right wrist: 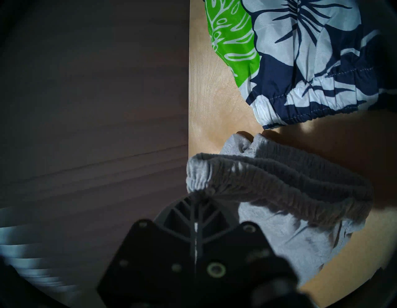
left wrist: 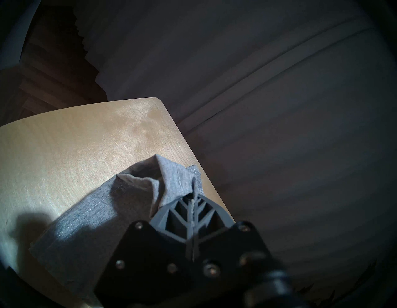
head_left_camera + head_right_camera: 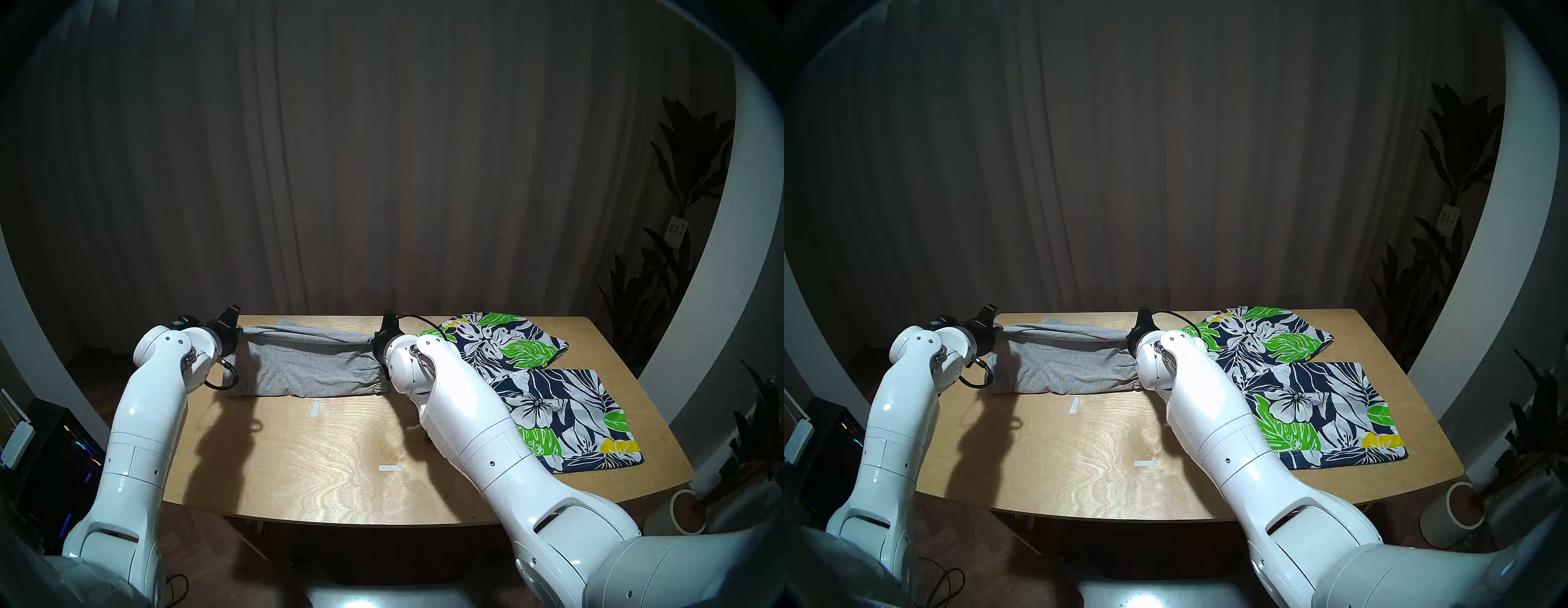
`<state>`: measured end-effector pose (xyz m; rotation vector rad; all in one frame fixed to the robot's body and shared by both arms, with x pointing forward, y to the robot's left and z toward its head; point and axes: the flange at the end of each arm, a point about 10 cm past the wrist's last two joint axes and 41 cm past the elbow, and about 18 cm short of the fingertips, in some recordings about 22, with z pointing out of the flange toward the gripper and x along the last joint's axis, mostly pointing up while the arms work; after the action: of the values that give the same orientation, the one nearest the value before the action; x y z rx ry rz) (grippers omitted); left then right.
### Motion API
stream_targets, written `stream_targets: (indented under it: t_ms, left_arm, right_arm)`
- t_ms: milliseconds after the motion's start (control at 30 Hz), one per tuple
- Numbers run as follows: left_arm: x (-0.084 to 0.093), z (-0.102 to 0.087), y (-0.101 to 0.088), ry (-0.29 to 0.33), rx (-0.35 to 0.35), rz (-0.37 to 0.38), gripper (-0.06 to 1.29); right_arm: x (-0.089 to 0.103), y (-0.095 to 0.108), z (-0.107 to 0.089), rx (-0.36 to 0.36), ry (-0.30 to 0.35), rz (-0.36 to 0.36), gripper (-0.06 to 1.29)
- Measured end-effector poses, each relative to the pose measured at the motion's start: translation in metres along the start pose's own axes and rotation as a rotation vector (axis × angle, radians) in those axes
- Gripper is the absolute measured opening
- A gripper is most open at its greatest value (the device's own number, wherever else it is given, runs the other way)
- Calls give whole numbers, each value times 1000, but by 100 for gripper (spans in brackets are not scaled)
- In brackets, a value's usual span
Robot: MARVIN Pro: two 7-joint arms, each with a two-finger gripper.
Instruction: Fold pants twice and stack them
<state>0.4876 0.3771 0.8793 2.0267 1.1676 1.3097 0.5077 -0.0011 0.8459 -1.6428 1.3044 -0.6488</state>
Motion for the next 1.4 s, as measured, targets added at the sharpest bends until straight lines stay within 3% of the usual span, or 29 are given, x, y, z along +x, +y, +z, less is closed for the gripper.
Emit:
stream_targets:
  t_ms: [667,1400]
  left_arm:
    - [3,33,22,-4,9,80,-3]
    - [-11,70,41,-32,52,149,-3]
  right_arm:
    - [15,-13,23,-7,60,-6,-3]
    - [29,-3,37,-44,103,21,-3]
